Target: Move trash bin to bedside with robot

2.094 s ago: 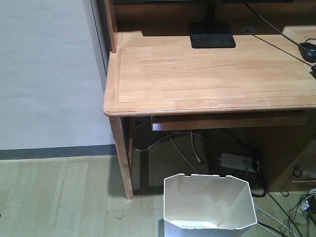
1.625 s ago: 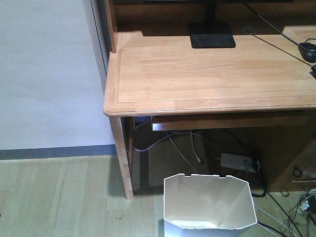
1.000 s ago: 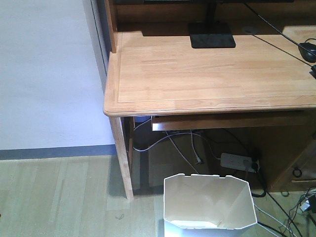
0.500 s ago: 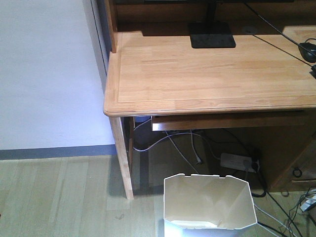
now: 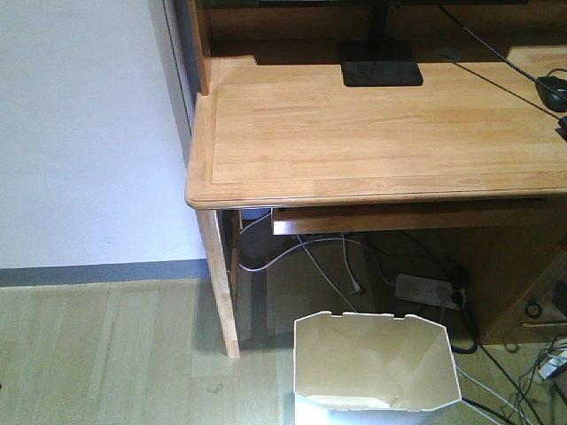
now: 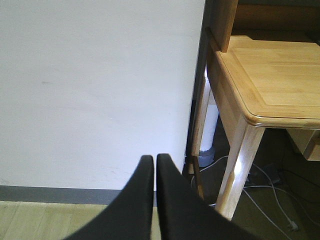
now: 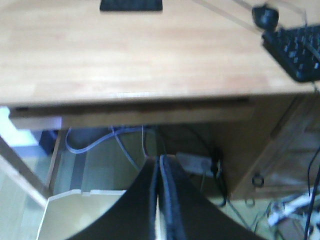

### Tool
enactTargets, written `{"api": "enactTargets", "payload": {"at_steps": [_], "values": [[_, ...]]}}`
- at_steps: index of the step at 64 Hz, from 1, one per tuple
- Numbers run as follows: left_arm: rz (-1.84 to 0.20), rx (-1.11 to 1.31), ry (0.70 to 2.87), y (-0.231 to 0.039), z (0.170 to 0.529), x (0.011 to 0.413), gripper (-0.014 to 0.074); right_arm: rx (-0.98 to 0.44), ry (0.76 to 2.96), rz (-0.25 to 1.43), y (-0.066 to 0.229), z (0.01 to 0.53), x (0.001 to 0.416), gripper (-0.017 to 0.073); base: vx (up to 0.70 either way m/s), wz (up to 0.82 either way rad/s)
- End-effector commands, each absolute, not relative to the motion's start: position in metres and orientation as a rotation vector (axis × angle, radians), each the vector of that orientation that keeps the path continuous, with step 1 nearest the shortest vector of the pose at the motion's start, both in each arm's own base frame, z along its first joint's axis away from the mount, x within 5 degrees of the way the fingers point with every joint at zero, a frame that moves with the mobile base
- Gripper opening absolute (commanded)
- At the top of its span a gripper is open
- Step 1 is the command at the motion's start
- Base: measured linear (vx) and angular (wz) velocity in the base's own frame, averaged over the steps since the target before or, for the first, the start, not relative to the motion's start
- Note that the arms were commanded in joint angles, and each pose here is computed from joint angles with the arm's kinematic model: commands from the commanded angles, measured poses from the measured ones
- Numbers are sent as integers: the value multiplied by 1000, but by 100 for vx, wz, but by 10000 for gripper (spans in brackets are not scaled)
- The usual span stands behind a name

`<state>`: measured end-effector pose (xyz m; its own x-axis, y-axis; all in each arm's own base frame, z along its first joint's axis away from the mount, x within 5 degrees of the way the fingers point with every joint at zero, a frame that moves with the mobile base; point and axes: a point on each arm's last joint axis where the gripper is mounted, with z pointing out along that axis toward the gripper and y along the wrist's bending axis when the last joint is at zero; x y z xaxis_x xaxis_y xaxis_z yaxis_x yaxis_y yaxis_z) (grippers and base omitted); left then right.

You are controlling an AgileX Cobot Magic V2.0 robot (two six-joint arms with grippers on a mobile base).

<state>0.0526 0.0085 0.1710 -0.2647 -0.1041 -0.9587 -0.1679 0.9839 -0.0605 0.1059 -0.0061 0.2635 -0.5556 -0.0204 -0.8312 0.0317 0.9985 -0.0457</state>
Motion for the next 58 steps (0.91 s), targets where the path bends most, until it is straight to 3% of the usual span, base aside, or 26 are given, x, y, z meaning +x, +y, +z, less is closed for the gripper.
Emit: {"api": "enactTargets", "payload": {"at_steps": [1,12,19,41,58], "values": [[54,-191,1766,8,176,53,-6,15,2127,-67,-6,274,111,-9,0,0],[54,-191,1766,8,176,53,-6,14,2129,-67,-6,274,112,11,0,0],[54,-191,1766,8,176,53,-6,13,2140,-69,-7,273,112,73,0,0],[54,-191,1766,8,176,53,-6,14,2128,-68,-7,274,112,433,0,0],[54,-191,1766,8,176,53,-6,92,2118,-2,-5,275,113,466,0,0]]}}
